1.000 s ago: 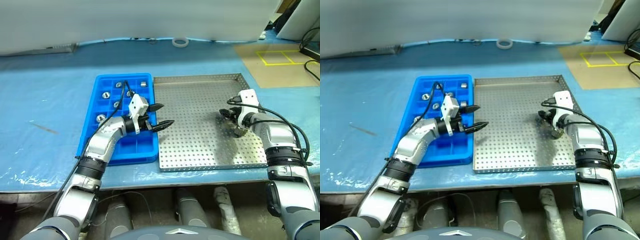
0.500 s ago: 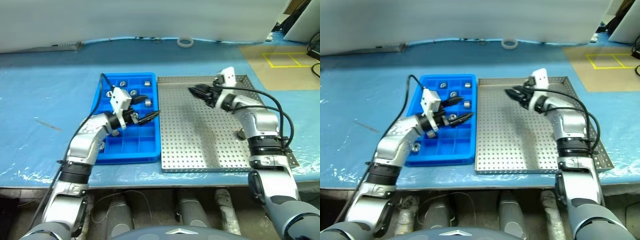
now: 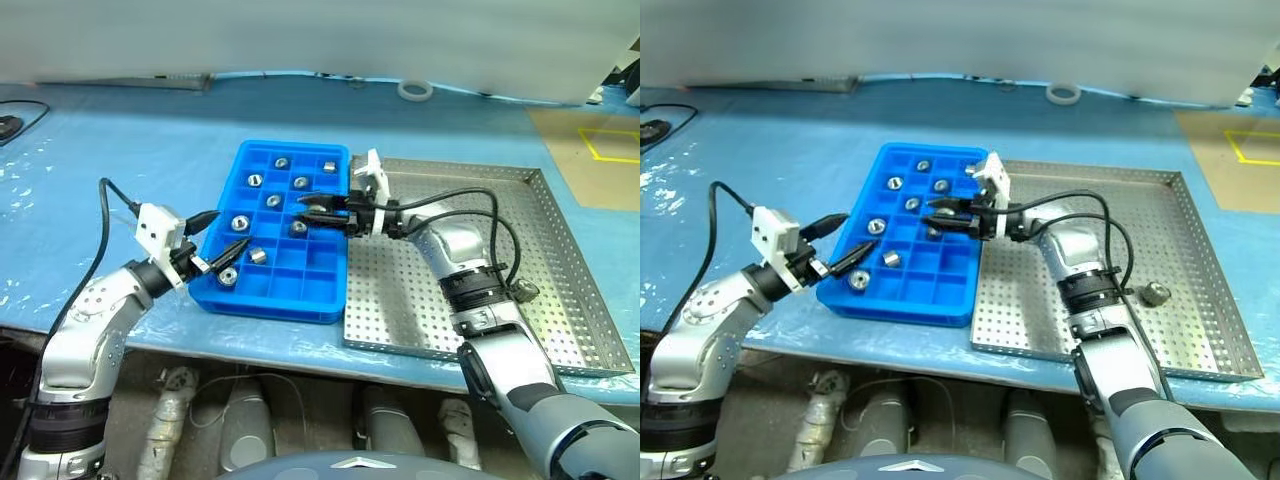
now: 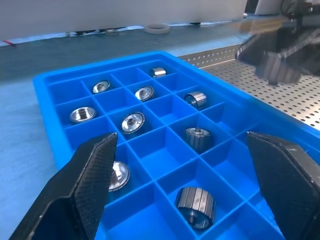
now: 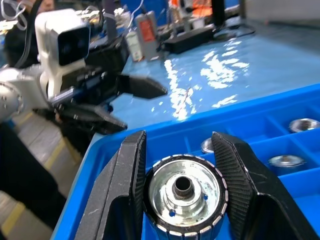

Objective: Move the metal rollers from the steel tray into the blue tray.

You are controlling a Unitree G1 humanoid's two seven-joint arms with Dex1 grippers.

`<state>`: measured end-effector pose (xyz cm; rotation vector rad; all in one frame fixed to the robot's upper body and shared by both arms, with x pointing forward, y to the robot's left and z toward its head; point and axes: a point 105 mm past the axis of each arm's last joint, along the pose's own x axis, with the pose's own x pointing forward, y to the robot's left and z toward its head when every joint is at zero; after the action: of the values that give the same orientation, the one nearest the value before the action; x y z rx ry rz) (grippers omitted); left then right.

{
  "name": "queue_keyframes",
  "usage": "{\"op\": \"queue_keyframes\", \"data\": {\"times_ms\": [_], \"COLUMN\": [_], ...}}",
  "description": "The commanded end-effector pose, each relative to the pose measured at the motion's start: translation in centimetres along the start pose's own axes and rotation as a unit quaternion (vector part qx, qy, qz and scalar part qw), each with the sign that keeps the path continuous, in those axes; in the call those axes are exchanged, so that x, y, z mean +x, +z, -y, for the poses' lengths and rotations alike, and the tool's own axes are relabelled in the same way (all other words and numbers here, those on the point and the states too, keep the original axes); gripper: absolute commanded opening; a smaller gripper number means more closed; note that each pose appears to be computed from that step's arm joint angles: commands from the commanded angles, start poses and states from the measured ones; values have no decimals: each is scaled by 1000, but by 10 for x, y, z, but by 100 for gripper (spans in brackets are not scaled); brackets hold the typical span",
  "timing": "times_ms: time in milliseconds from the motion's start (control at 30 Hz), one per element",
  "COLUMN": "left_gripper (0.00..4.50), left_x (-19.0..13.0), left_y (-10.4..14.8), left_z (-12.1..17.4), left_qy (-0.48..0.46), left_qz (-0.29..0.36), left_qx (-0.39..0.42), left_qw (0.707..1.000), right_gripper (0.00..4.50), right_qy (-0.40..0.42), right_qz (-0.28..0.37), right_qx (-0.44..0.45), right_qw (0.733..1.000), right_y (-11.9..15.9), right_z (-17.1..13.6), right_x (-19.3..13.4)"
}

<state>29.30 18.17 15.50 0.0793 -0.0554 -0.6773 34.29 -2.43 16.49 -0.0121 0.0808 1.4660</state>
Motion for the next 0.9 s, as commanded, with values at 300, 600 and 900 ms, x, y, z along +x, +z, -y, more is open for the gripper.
{"op": "queue_keyframes", "data": {"times_ms": [300,600,900], "left_gripper": [430,430,430], "left_x": [-2,10,29], "left_y": [12,12,9], "left_z": [4,12,26], "left_qy": [-3,-34,-79], "left_qz": [8,3,11], "left_qx": [24,18,-1], "left_qw": [1000,999,997], "right_gripper": [167,167,388], "right_qy": [78,64,-14], "right_qz": [-48,-120,-86], "right_qx": [-6,-27,-26], "right_qw": [996,990,996], "right_y": [-22,-63,-49], "right_z": [-33,-46,-23], "right_x": [26,42,21]}}
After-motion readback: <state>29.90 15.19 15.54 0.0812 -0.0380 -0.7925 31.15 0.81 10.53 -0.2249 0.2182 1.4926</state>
